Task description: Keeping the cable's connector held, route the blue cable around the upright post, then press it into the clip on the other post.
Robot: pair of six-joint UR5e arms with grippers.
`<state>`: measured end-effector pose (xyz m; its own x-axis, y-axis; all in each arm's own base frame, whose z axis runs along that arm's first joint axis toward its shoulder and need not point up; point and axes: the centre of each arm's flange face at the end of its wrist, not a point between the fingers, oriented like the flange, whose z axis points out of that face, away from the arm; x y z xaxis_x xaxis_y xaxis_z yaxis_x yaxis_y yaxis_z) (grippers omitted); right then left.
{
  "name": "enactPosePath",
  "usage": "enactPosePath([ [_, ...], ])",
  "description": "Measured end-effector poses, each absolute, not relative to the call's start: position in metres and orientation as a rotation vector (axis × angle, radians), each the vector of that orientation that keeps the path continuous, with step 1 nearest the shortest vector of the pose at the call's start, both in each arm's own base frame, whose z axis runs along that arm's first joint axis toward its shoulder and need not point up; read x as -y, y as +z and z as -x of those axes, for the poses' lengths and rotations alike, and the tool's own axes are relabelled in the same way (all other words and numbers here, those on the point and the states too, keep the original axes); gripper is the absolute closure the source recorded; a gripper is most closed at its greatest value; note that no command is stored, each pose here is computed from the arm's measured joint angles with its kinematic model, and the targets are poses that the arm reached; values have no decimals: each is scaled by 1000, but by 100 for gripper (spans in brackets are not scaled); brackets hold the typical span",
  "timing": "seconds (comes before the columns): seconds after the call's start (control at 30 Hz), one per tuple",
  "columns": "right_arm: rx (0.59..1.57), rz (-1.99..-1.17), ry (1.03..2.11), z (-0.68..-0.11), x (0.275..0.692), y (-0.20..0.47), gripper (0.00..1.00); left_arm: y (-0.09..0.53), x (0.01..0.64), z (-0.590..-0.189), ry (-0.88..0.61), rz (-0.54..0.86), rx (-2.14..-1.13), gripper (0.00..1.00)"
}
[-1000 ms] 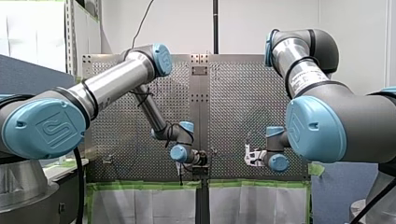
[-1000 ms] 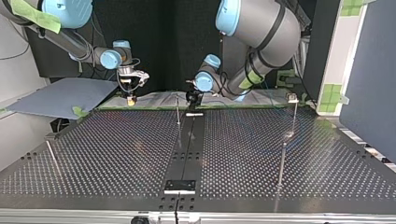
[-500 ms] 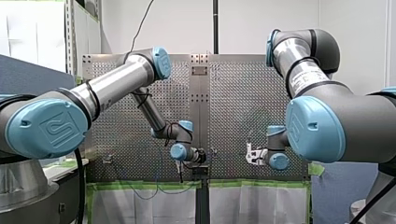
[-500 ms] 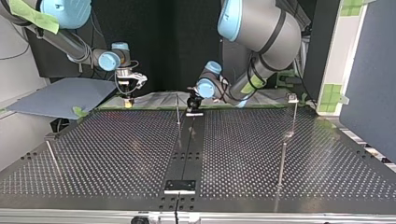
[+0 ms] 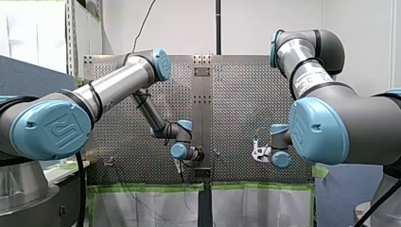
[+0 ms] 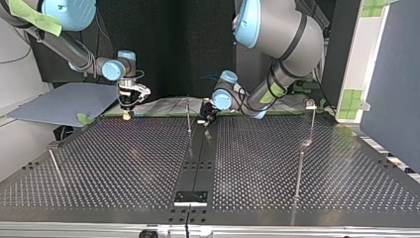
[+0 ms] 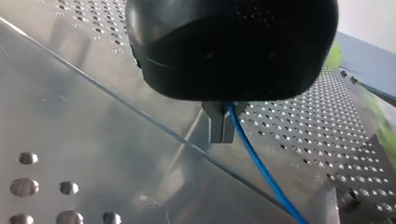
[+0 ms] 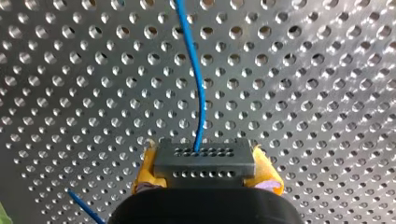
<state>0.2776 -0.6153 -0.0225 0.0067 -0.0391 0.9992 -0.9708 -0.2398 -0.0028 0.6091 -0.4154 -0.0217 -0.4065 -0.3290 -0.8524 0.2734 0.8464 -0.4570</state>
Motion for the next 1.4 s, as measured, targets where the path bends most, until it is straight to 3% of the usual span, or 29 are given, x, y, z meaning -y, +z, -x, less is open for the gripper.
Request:
enactPosePath([
  [0.2, 1113, -1417, 1360, -277, 616, -22, 100, -23, 412, -606, -613, -6, -1915, 100],
  [0.23, 1113, -1418, 1360, -277, 616, -22, 100, -23, 412, -605, -604, -14, -1920, 93],
  [0.27, 1113, -1418, 1360, -277, 616, -22, 100, -24, 413, -603, -593, -27, -1928, 93],
  [0.33, 1112, -1420, 1362, -278, 616, -22, 100, -25, 414, -600, -577, -47, -1940, 74],
  [0.37, 1110, -1421, 1363, -278, 616, -22, 100, -25, 415, -597, -569, -62, -1949, 74],
  [0.4, 1109, -1423, 1365, -278, 616, -22, 100, -25, 416, -596, -563, -73, -1956, 34],
  [0.43, 1109, -1424, 1366, -278, 616, -22, 100, -26, 416, -594, -559, -86, -1964, 16],
  [0.47, 1108, -1425, 1367, -278, 616, -22, 100, -26, 417, -592, -556, -103, -1973, 16],
  [0.5, 1107, -1425, 1367, -278, 616, -22, 100, -26, 417, -591, -551, -115, -1981, 0],
  [0.87, 1114, -1452, 1363, -280, 613, -24, 100, -20, 420, -571, -406, -210, -2042, 0],
  [1.4, 1127, -1466, 1358, -281, 610, -26, 100, 38, 431, -527, -371, -398, -1936, 0],
])
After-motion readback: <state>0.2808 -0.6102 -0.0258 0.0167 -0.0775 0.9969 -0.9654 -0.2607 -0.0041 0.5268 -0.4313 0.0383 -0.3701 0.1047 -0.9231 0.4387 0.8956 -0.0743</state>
